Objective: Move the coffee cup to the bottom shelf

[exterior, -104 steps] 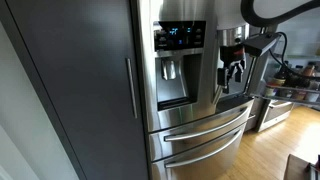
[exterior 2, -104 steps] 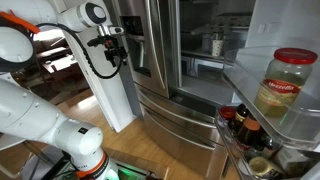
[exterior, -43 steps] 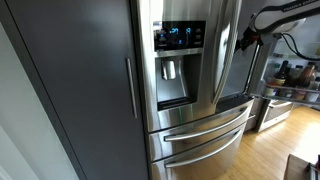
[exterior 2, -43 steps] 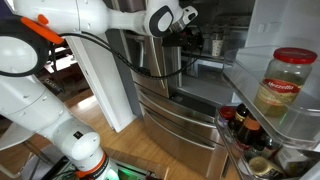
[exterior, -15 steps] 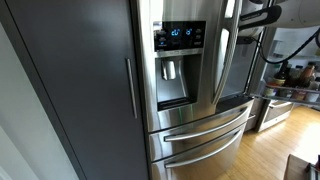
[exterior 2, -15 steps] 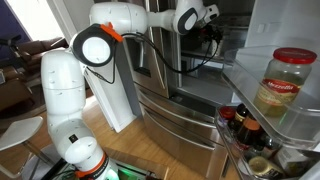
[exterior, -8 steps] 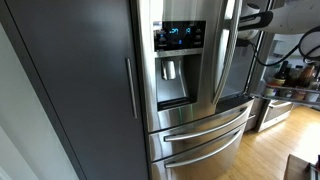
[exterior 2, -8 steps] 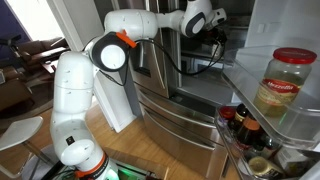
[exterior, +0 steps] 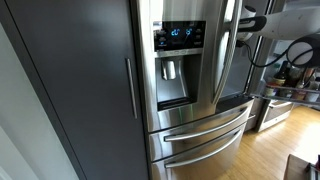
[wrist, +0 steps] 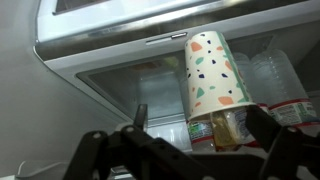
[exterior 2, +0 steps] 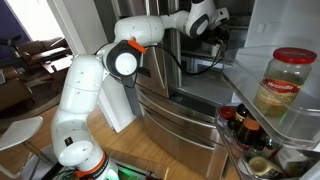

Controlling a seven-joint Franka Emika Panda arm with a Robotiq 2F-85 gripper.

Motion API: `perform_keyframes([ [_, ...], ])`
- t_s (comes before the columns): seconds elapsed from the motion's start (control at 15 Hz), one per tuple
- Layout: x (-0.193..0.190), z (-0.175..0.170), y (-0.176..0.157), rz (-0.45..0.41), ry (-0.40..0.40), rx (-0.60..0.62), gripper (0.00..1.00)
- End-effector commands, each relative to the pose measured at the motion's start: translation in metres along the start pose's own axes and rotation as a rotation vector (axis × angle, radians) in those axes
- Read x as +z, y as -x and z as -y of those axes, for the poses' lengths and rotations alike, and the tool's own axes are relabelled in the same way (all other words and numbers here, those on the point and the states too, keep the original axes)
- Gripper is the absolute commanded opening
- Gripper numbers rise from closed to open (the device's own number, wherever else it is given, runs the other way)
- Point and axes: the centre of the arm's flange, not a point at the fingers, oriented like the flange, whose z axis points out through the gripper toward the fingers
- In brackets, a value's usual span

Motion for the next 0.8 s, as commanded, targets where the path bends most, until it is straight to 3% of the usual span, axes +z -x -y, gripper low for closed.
perform_keyframes([
  [0.0, 0.003, 0.0, -0.001, -0.008, 0.001, -0.002, 1.0],
  [0.47, 0.004, 0.003, -0.001, -0.011, 0.0, -0.005, 1.0],
  [0.73, 0.015, 0.012, -0.007, 0.005, -0.022, -0.101, 1.0],
])
